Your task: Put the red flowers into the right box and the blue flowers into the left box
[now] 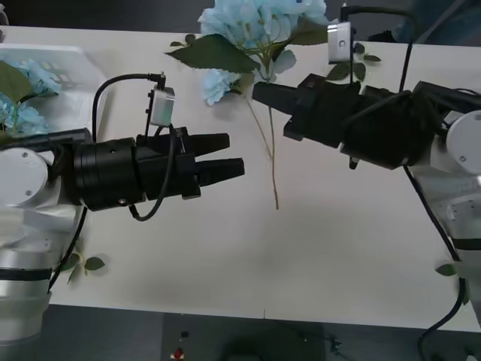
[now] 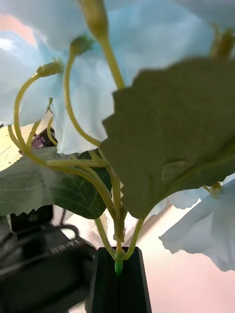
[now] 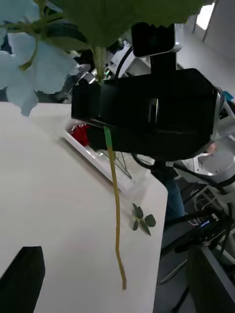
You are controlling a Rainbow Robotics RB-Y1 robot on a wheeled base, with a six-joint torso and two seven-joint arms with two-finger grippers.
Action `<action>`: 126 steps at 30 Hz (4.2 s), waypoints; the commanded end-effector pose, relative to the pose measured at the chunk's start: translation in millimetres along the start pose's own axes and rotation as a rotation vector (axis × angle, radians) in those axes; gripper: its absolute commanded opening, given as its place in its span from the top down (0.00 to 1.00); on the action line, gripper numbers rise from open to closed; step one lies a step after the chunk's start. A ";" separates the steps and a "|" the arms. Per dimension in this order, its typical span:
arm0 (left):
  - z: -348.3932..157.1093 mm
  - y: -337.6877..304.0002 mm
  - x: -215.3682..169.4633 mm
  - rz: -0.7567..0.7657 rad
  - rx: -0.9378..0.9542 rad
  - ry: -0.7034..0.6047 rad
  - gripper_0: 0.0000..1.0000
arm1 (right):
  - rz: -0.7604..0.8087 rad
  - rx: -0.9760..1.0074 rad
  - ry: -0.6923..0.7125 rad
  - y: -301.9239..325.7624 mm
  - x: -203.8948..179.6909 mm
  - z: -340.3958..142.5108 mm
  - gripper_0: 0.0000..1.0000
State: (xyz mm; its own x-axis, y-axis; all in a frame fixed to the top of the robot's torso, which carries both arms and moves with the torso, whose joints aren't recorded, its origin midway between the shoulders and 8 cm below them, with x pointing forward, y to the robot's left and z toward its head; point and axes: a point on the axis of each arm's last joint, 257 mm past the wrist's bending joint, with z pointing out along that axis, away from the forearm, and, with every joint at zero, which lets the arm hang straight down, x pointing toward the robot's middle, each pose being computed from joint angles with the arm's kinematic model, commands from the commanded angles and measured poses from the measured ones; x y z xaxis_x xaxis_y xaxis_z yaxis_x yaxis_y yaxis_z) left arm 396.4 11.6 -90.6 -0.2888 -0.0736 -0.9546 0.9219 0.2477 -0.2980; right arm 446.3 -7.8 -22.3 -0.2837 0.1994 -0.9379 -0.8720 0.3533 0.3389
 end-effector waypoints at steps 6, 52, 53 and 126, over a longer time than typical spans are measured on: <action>14.4 6.6 26.6 0.003 0.079 -0.165 0.17 | -0.060 -0.080 -0.048 39.7 -19.5 30.7 1.00; 40.5 23.4 17.9 -0.102 0.039 -0.239 1.00 | -0.050 -0.084 -0.039 41.2 -18.3 31.6 0.90; 32.3 26.9 16.5 -0.099 0.035 -0.235 1.00 | -0.047 -0.083 -0.035 40.7 -17.7 31.0 0.64; -445.4 209.4 -73.5 -0.077 -1.686 0.349 0.87 | -0.335 -0.080 0.300 -4.5 -51.6 -201.8 0.00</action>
State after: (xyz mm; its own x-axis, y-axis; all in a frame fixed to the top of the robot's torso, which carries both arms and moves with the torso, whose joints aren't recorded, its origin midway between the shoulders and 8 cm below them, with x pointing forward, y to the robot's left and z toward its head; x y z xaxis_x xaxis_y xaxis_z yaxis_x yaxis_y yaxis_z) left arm 484.4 495.6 -92.7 -0.5723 -0.0874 -0.8154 -0.3311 0.9343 0.1322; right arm 392.2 -218.6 -3.9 -0.1451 -0.2012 -0.9688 -0.9459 0.3155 0.0761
